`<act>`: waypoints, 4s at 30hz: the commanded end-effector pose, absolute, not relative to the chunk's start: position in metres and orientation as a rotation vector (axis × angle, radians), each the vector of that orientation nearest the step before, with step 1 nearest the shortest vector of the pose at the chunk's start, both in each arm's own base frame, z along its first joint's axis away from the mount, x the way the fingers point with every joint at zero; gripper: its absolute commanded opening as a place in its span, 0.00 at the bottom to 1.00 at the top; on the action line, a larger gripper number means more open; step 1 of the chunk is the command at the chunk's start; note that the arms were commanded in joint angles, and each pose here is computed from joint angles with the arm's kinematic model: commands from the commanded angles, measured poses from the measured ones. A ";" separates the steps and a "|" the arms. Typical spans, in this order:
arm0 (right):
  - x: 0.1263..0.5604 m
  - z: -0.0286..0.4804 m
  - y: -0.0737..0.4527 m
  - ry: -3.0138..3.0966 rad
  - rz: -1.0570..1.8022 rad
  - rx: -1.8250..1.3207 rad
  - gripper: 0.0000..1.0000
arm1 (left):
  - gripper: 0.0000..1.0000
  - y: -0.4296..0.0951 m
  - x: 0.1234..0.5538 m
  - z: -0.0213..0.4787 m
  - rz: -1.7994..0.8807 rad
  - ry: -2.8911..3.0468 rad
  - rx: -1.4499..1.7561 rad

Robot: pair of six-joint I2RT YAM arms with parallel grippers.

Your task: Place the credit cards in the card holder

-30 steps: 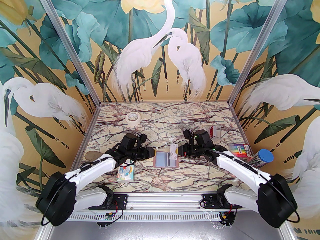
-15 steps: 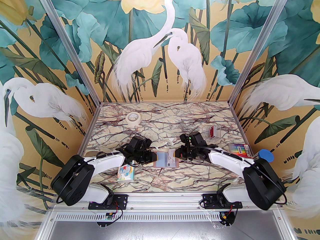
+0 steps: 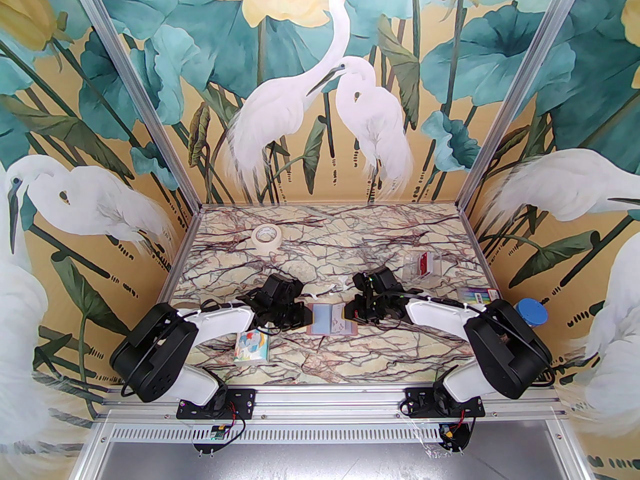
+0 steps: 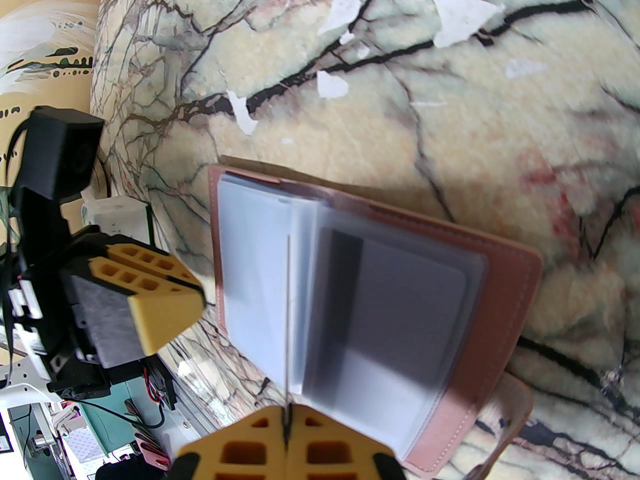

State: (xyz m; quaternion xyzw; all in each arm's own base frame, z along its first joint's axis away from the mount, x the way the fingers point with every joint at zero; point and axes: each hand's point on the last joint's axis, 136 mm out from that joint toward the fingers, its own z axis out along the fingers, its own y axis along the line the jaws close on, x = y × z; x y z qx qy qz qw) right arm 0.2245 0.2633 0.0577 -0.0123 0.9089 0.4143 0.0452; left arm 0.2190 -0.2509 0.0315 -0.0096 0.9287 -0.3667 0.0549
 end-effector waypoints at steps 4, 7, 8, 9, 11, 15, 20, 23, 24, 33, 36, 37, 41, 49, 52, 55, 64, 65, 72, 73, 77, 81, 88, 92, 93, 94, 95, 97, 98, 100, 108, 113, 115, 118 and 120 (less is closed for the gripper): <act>0.236 0.063 0.271 2.746 1.266 -0.039 0.00 | 0.11 -0.255 0.228 0.029 -1.088 2.798 -0.019; 0.238 0.062 0.271 2.745 1.260 -0.027 0.00 | 0.10 -0.254 0.228 0.027 -1.076 2.805 -0.023; 0.239 0.062 0.272 2.744 1.262 -0.027 0.00 | 0.09 -0.253 0.228 0.026 -1.068 2.808 -0.026; 0.240 0.061 0.273 2.748 1.262 -0.026 0.00 | 0.08 -0.253 0.228 0.026 -1.059 2.808 -0.026; 0.240 0.058 0.271 2.755 1.248 -0.016 0.00 | 0.08 -0.252 0.228 0.025 -1.051 2.810 -0.029; 0.241 0.057 0.272 2.757 1.241 -0.015 0.00 | 0.08 -0.251 0.227 0.021 -1.036 2.825 -0.032; 0.241 0.056 0.271 2.761 1.234 -0.010 0.00 | 0.06 -0.249 0.226 0.017 -1.022 2.834 -0.039; 0.242 0.056 0.270 2.760 1.225 -0.006 0.00 | 0.04 -0.249 0.226 0.016 -1.013 2.837 -0.040; 0.242 0.057 0.270 2.753 1.228 -0.008 0.00 | 0.03 -0.248 0.225 0.015 -1.008 2.843 -0.042; 0.249 0.060 0.266 2.732 1.208 0.023 0.00 | 0.00 -0.247 0.225 0.011 -0.993 2.857 -0.049; 0.249 0.059 0.267 2.737 1.211 0.022 0.00 | 0.00 -0.247 0.225 0.011 -0.987 2.858 -0.048; 0.249 0.058 0.267 2.739 1.212 0.021 0.00 | 0.00 -0.247 0.225 0.011 -0.983 2.859 -0.046; 0.249 0.058 0.268 2.739 1.217 0.018 0.00 | 0.00 -0.247 0.225 0.012 -0.979 2.861 -0.039; 0.244 0.056 0.268 2.754 1.234 0.012 0.00 | 0.00 -0.247 0.226 0.013 -0.980 2.859 -0.041; 0.240 0.055 0.268 2.762 1.238 0.006 0.00 | 0.00 -0.247 0.225 0.012 -0.979 2.864 -0.040; 0.239 0.055 0.269 2.761 1.240 -0.002 0.00 | 0.00 -0.246 0.224 0.011 -0.980 2.866 -0.042; 0.232 0.050 0.269 2.794 1.225 -0.004 0.00 | 0.00 -0.247 0.225 0.012 -0.977 2.866 -0.040; 0.231 0.050 0.269 2.796 1.223 -0.004 0.00 | 0.00 -0.247 0.226 0.012 -0.978 2.864 -0.040; 0.228 0.048 0.269 2.807 1.215 -0.003 0.00 | 0.00 -0.246 0.225 0.012 -0.974 2.867 -0.041; 0.229 0.048 0.269 2.807 1.216 -0.003 0.00 | 0.00 -0.246 0.225 0.011 -0.973 2.867 -0.041; 0.228 0.047 0.269 2.812 1.215 0.003 0.00 | 0.00 -0.246 0.224 0.011 -0.977 2.867 -0.043; 0.226 0.046 0.269 2.818 1.213 0.003 0.00 | 0.00 -0.246 0.224 0.011 -0.975 2.863 -0.042; 0.221 0.041 0.272 2.839 1.243 -0.010 0.00 | 0.00 -0.245 0.224 0.011 -0.977 2.859 -0.045; 0.218 0.041 0.270 2.838 1.245 -0.020 0.00 | 0.00 -0.246 0.223 0.011 -0.979 2.862 -0.046; 0.217 0.040 0.270 2.840 1.244 -0.022 0.00 | 0.00 -0.246 0.223 0.011 -0.979 2.861 -0.045; 0.216 0.040 0.270 2.842 1.249 -0.025 0.00 | 0.00 -0.245 0.224 0.010 -0.979 2.861 -0.047; 0.216 0.039 0.270 2.843 1.250 -0.029 0.00 | 0.00 -0.245 0.224 0.010 -0.979 2.861 -0.047; 0.215 0.035 0.269 2.853 1.244 -0.026 0.00 | 0.00 -0.245 0.223 0.009 -0.977 2.863 -0.046; 0.214 0.034 0.269 2.857 1.249 -0.026 0.00 | 0.00 -0.245 0.223 0.009 -0.977 2.863 -0.048; 0.213 0.034 0.270 2.859 1.257 -0.030 0.00 | 0.00 -0.245 0.223 0.010 -0.977 2.863 -0.046; 0.213 0.031 0.269 2.873 1.264 -0.029 0.00 | 0.00 -0.246 0.223 0.009 -0.980 2.867 -0.038; 0.215 0.027 0.266 2.891 1.272 -0.009 0.00 | 0.00 -0.246 0.222 0.008 -0.979 2.874 -0.034; 0.217 0.026 0.266 2.887 1.286 0.000 0.00 | 0.00 -0.246 0.221 0.008 -0.978 2.875 -0.036; 0.217 0.025 0.265 2.888 1.291 0.003 0.00 | 0.00 -0.246 0.221 0.007 -0.979 2.876 -0.037; 0.217 0.024 0.266 2.891 1.291 0.002 0.00 | 0.00 -0.246 0.221 0.006 -0.980 2.877 -0.037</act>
